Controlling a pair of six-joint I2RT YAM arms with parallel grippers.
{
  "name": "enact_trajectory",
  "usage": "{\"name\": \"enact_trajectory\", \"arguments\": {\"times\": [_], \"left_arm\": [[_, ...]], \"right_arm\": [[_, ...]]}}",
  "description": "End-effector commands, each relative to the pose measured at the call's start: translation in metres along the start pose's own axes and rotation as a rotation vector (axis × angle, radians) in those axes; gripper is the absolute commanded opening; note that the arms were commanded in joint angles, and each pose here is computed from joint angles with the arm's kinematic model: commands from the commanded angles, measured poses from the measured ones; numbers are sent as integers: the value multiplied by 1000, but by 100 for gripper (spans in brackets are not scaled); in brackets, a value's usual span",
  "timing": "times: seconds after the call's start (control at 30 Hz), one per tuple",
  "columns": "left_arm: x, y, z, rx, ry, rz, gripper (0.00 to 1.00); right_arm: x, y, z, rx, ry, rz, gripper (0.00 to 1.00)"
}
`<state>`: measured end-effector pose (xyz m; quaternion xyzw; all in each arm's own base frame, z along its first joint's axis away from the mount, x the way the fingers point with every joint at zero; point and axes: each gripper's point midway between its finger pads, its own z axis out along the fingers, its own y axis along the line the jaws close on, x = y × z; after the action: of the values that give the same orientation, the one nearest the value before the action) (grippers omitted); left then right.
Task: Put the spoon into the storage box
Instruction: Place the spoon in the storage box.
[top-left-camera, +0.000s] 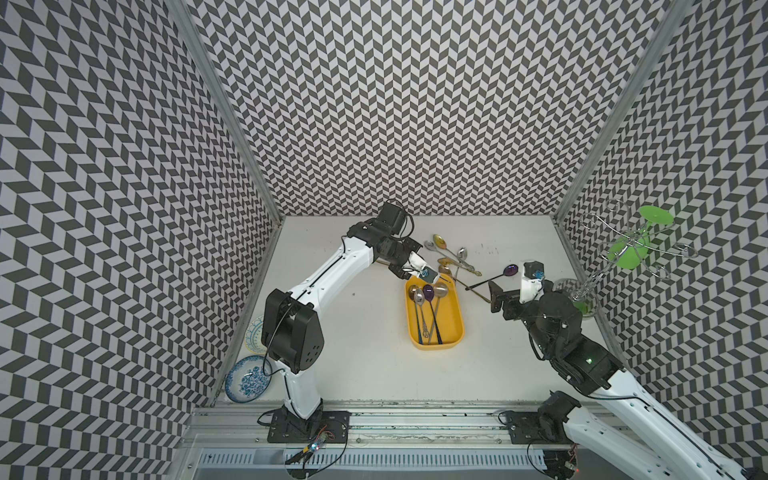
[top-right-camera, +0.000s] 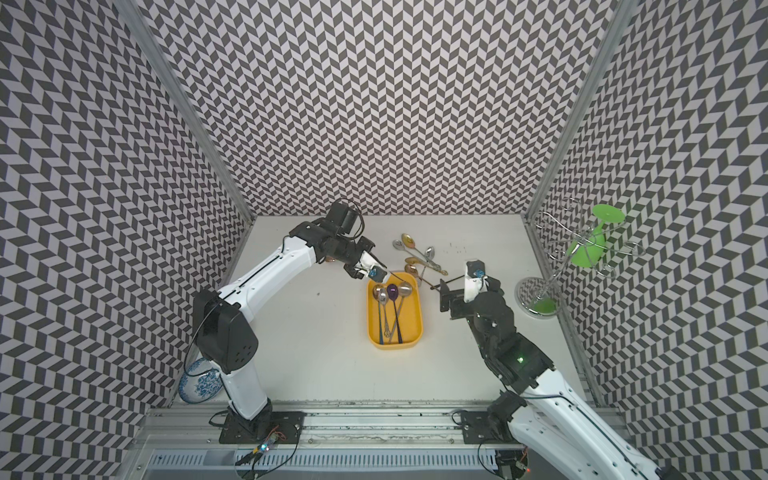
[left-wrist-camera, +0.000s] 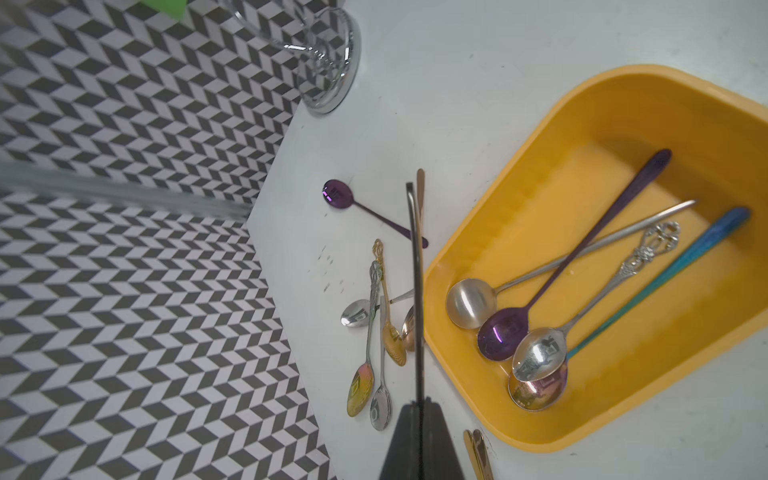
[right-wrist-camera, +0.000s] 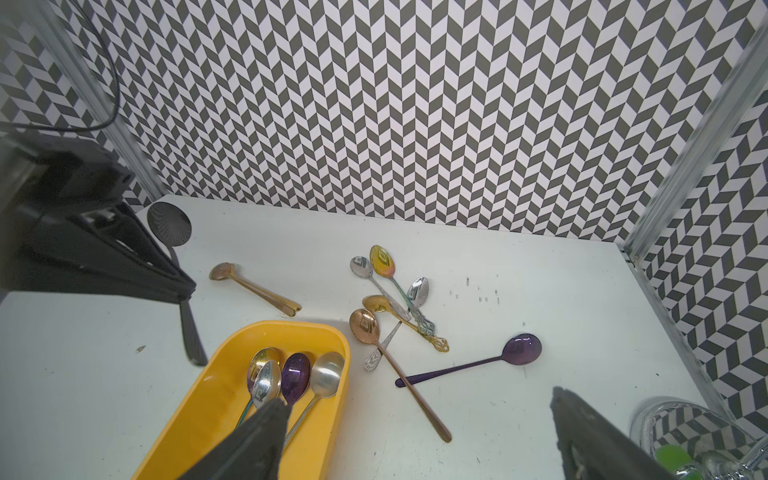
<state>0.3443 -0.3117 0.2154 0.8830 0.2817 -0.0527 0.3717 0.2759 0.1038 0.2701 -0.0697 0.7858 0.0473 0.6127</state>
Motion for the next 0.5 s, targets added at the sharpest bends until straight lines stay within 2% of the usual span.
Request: {"name": "enact_trajectory", "arguments": {"times": [0.0, 0.2, 0.47], "left_arm": [[-12, -29, 4, 105, -10, 231, 0], [-33, -48, 16, 185, -29, 420, 0], [-42, -71, 43, 279, -45, 531, 0]], "right_arm": [[-11, -2, -4, 7, -52, 20, 100], [-11, -2, -4, 8, -51, 20, 100], [-10, -2, -3, 9, -50, 18, 100]]}}
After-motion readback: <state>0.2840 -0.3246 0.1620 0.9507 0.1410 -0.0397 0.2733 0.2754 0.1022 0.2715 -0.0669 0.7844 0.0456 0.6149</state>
